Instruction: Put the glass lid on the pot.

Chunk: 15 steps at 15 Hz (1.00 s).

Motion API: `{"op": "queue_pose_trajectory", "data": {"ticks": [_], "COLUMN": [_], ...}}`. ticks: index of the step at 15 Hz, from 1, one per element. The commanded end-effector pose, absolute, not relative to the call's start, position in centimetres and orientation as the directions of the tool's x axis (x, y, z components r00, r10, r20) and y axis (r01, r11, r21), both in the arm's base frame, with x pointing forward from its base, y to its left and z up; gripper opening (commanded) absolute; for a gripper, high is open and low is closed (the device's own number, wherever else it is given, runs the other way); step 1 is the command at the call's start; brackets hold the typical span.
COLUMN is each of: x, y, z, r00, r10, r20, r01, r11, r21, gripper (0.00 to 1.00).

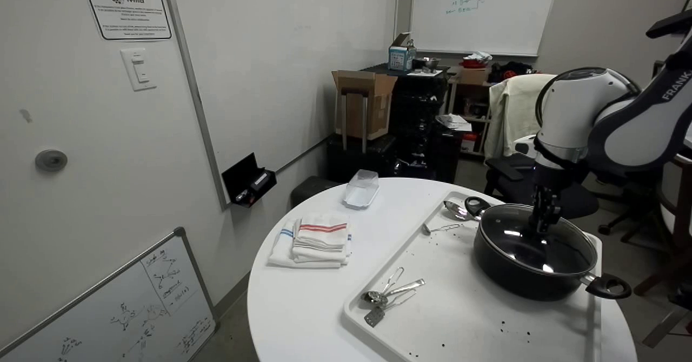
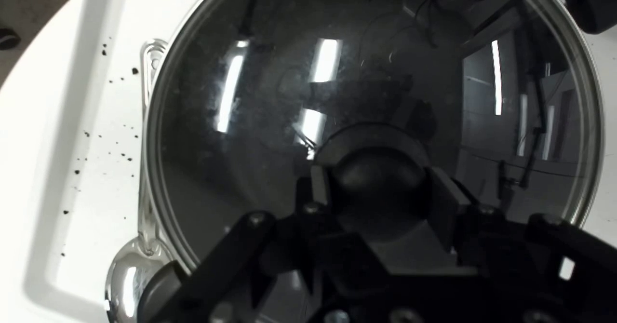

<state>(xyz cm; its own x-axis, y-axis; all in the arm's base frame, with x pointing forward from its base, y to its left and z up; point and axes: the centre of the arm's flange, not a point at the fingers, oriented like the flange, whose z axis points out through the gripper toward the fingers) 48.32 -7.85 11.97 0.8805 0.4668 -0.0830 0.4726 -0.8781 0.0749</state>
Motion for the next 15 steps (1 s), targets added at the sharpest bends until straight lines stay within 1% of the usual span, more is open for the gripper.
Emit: {"op": "queue_pose_trajectory", "data": {"ticks": [1, 12, 15], "x": [48.98, 49.45, 49.47], "y": [-7.92, -8.03, -8.12], "z": [11.77, 11.08, 11.34], "r00": [0.891, 0.89, 0.895], "r10": [0.452, 0.453, 0.443], "r20": [-0.053, -0.048, -0.054], "r01": [0.455, 0.455, 0.445], "r11": [-0.887, -0.887, -0.895], "r21": [0.077, 0.071, 0.035], "gripper": [0.25, 0.25, 0.25]}}
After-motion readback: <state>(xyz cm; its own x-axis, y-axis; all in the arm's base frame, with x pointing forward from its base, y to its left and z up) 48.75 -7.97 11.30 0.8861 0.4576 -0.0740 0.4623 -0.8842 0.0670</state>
